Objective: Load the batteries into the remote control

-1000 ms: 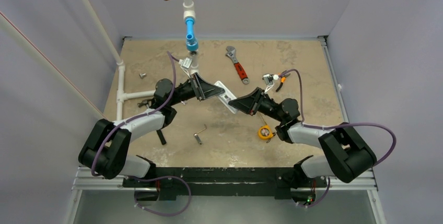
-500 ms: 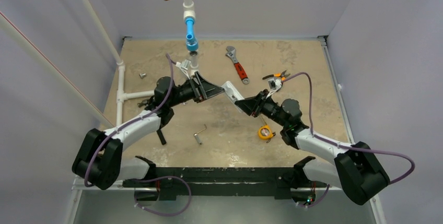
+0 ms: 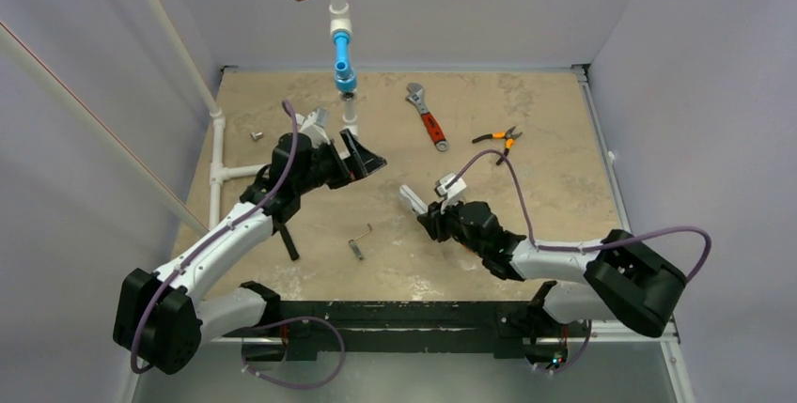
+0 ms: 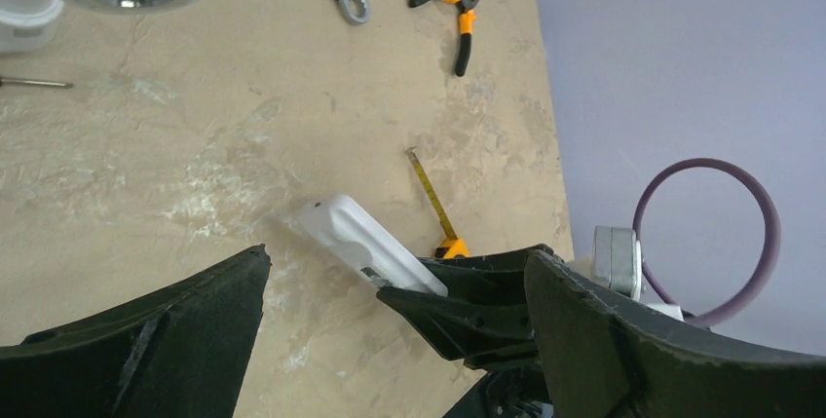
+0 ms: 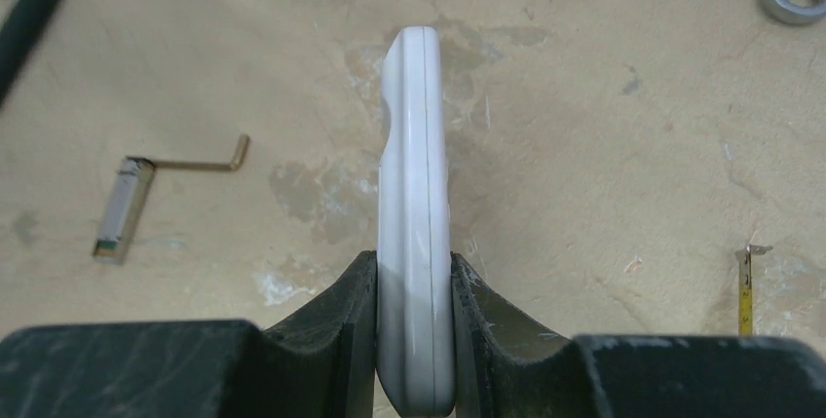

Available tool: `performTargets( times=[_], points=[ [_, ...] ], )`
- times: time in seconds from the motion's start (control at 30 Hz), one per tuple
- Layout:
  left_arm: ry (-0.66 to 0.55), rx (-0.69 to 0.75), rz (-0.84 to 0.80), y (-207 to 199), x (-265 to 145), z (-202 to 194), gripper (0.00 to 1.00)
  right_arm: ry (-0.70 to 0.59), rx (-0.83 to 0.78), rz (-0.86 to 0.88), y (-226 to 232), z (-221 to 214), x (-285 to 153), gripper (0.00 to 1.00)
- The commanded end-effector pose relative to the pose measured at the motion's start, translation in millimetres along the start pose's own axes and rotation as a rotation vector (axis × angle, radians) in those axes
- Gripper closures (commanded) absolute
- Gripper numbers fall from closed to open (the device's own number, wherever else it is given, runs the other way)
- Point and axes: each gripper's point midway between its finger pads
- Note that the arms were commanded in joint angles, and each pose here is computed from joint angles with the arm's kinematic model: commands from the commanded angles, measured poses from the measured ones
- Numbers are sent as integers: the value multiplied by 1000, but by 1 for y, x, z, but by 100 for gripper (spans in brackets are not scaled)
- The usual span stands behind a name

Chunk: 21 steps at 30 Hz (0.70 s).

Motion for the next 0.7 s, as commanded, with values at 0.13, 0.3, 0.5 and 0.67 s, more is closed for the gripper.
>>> performTargets(
  times=[0.13, 0.3, 0.5, 0.67],
  points=[
    [-10, 32, 38, 3, -2, 7, 0, -6, -354, -124, 9, -23, 4, 100],
    [-4, 23, 25, 0, -1, 6, 0, 13, -445, -224, 7, -40, 5, 100],
    [3, 27, 25, 1, 0, 5, 0, 24, -441, -250, 5, -56, 3, 77],
    [10, 29, 16, -1, 2, 5, 0, 48, -449, -220, 11, -65, 6, 68]
  ],
)
Point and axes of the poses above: each gripper's point midway between its finger pads, its own x axis out along the fingers, its own y axis along the line the jaws close on, z = x × y, and after that the axes turned 3 degrees about -x, right-handed
